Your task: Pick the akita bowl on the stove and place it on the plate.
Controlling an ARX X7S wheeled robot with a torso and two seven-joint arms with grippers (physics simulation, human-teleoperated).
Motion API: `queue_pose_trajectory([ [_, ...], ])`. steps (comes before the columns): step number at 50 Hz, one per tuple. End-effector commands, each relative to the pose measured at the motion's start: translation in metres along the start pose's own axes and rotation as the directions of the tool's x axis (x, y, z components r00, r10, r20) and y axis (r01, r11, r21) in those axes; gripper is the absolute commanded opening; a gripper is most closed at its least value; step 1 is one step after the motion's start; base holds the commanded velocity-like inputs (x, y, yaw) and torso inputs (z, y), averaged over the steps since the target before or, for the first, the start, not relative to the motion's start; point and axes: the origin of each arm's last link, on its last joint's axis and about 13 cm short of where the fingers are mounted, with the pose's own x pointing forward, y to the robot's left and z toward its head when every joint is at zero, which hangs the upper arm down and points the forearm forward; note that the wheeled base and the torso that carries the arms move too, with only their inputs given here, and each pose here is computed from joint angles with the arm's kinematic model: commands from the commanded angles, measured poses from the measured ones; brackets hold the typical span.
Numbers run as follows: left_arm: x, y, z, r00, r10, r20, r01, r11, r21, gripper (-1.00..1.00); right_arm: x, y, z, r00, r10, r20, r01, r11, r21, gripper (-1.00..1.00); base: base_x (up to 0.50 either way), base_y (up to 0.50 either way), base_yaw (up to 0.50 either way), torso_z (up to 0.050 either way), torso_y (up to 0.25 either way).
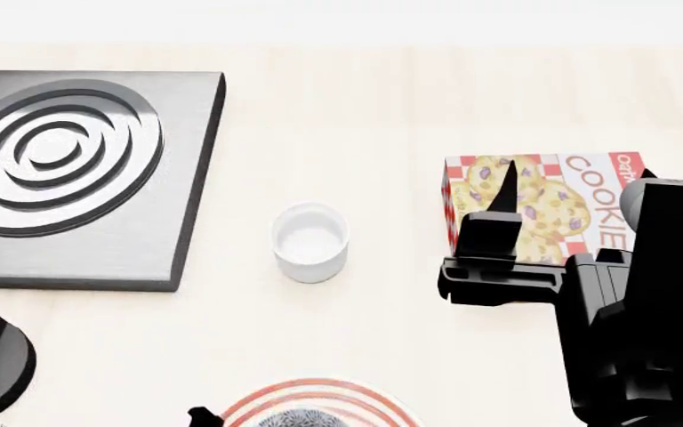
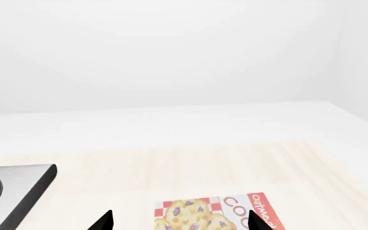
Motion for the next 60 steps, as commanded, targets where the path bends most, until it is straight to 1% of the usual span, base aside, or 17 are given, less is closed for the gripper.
queue_pose_trajectory([
  [1, 0.001, 0.001, 0.001, 1.0, 0.016, 0.003, -0.016, 1.0, 0.012, -1.0, 0.0, 0.0, 0.0, 1.0, 0.0, 0.0, 0.0, 1.0, 0.0, 1.0, 0.0, 0.0, 0.0, 0.0, 0.0],
  [13, 0.003, -0.002, 0.0, 1.0, 0.01, -0.016, -0.01, 1.0, 0.009, -1.0, 0.0, 0.0, 0.0, 1.0, 0.0, 0.0, 0.0, 1.0, 0.0, 1.0, 0.0, 0.0, 0.0, 0.0, 0.0],
  [14, 0.003, -0.003, 0.0, 1.0, 0.011, -0.017, -0.011, 1.0, 0.009, 1.0, 0.0, 0.0, 0.0, 1.0, 0.0, -0.001, 0.0, 1.0, 0.0, 1.0, 0.0, 0.0, 0.0, 0.0, 0.0],
  [27, 0.004, -0.005, 0.0, 0.999, 0.019, -0.027, -0.019, 1.0, 0.007, 1.0, 0.0, 0.0, 0.0, 1.0, 0.0, 0.0, 0.0, 1.0, 0.0, 1.0, 0.0, 0.0, 0.0, 0.0, 0.0],
  [34, 0.003, -0.004, 0.002, 1.0, 0.024, -0.017, -0.024, 1.0, 0.01, 1.0, 0.0, 0.0, 0.0, 1.0, 0.0, -0.001, 0.0, 1.0, 0.0, 1.0, 0.0, 0.0, 0.0, 0.0, 0.0],
  [42, -0.004, 0.004, 0.009, 0.998, 0.063, 0.019, -0.063, 0.998, 0.0, 1.0, 0.0, 0.0, -0.002, 1.0, 0.0, -0.002, 0.0, 1.0, 0.0, 1.0, 0.0, 0.0, 0.0, 0.0, 0.0],
  [51, -0.009, 0.01, 0.013, 0.995, 0.09, 0.037, -0.09, 0.996, 0.0, 1.0, 0.001, 0.0, -0.002, 1.0, 0.001, -0.003, -0.001, 1.0, 0.0, 1.0, 0.0, 0.0, 0.0, 0.0, 0.0],
  [60, -0.014, 0.021, 0.02, 0.987, 0.141, 0.072, -0.141, 0.99, -0.008, 1.0, 0.001, 0.0, -0.003, 1.0, 0.001, -0.004, -0.001, 1.0, -0.001, 1.0, 0.0, 0.0, 0.0, 0.0, 0.0],
])
